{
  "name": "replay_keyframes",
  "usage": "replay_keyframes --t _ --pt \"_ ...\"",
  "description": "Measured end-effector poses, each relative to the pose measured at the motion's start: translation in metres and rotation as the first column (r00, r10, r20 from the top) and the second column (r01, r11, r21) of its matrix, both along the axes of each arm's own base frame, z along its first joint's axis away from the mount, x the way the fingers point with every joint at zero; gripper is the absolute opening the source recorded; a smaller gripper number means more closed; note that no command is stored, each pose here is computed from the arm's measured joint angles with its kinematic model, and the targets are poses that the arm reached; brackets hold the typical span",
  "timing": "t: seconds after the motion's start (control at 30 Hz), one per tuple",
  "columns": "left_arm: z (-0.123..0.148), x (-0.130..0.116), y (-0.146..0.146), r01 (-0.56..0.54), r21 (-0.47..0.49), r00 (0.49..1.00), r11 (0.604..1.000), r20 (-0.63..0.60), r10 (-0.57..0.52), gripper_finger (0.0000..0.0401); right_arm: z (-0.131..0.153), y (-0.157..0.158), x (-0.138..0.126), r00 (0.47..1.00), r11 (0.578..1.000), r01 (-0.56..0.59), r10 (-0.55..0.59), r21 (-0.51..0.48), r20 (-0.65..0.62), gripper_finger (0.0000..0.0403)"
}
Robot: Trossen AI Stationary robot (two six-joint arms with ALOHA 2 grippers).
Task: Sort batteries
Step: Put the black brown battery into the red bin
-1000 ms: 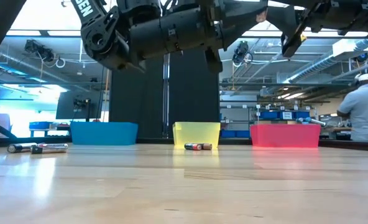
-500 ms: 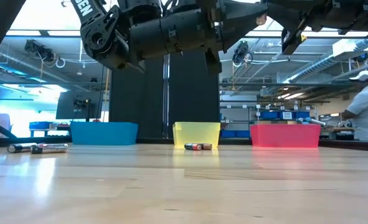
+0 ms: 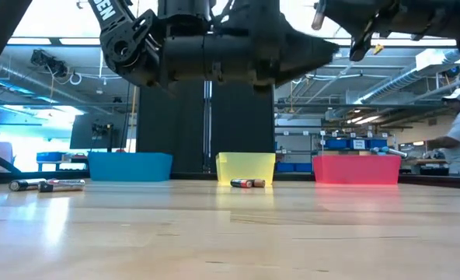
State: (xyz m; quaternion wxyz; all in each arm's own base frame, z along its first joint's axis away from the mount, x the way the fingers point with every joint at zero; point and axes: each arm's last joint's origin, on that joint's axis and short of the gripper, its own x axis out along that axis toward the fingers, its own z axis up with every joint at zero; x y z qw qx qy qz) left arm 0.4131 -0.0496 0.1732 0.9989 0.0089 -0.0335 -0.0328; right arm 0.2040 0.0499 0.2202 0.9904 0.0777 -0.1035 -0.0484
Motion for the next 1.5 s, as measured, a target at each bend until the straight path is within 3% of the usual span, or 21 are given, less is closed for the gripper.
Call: replay_keyframes --t 0.2,0.37,0.47,0.57,0.73,0.87,1.03,1.2,1.37,1.5 --pt "0.014 -0.008 -0.003 -0.057 0.103 0.989 0.993 -0.127 0.070 0.0137 0.001 -0.029 -0.005 0.983 0.992 0.129 -0.129 -0.012 -0.130 0.0062" --pt "0.035 -0.019 -0.011 -0.077 0.188 0.980 0.979 -0.169 0.109 0.0137 0.017 -0.059 -0.006 0.897 0.959 0.279 -0.277 -0.045 -0.345 0.0062" --pt "0.033 -0.023 -0.010 -0.085 0.204 0.974 0.975 -0.189 0.125 0.0135 0.029 -0.078 -0.009 0.786 0.913 0.397 -0.391 -0.095 -0.478 0.0062" --pt "0.020 -0.032 -0.005 -0.096 0.194 0.972 0.976 -0.192 0.134 0.0127 0.037 -0.098 -0.016 0.643 0.848 0.508 -0.491 -0.153 -0.588 0.0062" --pt "-0.002 -0.054 0.005 -0.128 0.137 0.980 0.982 -0.136 0.146 0.0104 0.033 -0.134 -0.027 0.409 0.744 0.633 -0.556 -0.214 -0.723 0.0062" --pt "-0.012 -0.073 0.013 -0.151 0.108 0.986 0.983 -0.062 0.158 0.0084 0.017 -0.166 -0.033 0.276 0.703 0.673 -0.527 -0.230 -0.804 0.0062" --pt "-0.009 -0.091 0.025 -0.161 0.074 0.986 0.984 -0.032 0.164 0.0057 -0.005 -0.204 -0.039 0.173 0.662 0.716 -0.479 -0.224 -0.861 0.0062" --pt "-0.002 -0.103 0.031 -0.135 0.074 0.990 0.988 -0.020 0.137 0.0026 -0.005 -0.239 -0.037 0.101 0.624 0.748 -0.443 -0.225 -0.891 0.0062" --pt "-0.006 -0.108 0.038 -0.135 0.081 0.989 0.988 -0.050 0.139 0.0009 -0.006 -0.271 -0.027 0.037 0.623 0.753 -0.361 -0.212 -0.932 0.0062" --pt "-0.010 -0.108 0.039 -0.135 0.090 0.986 0.987 -0.091 0.143 0.0009 -0.021 -0.289 -0.023 -0.049 0.637 0.741 -0.262 -0.211 -0.964 0.0062"
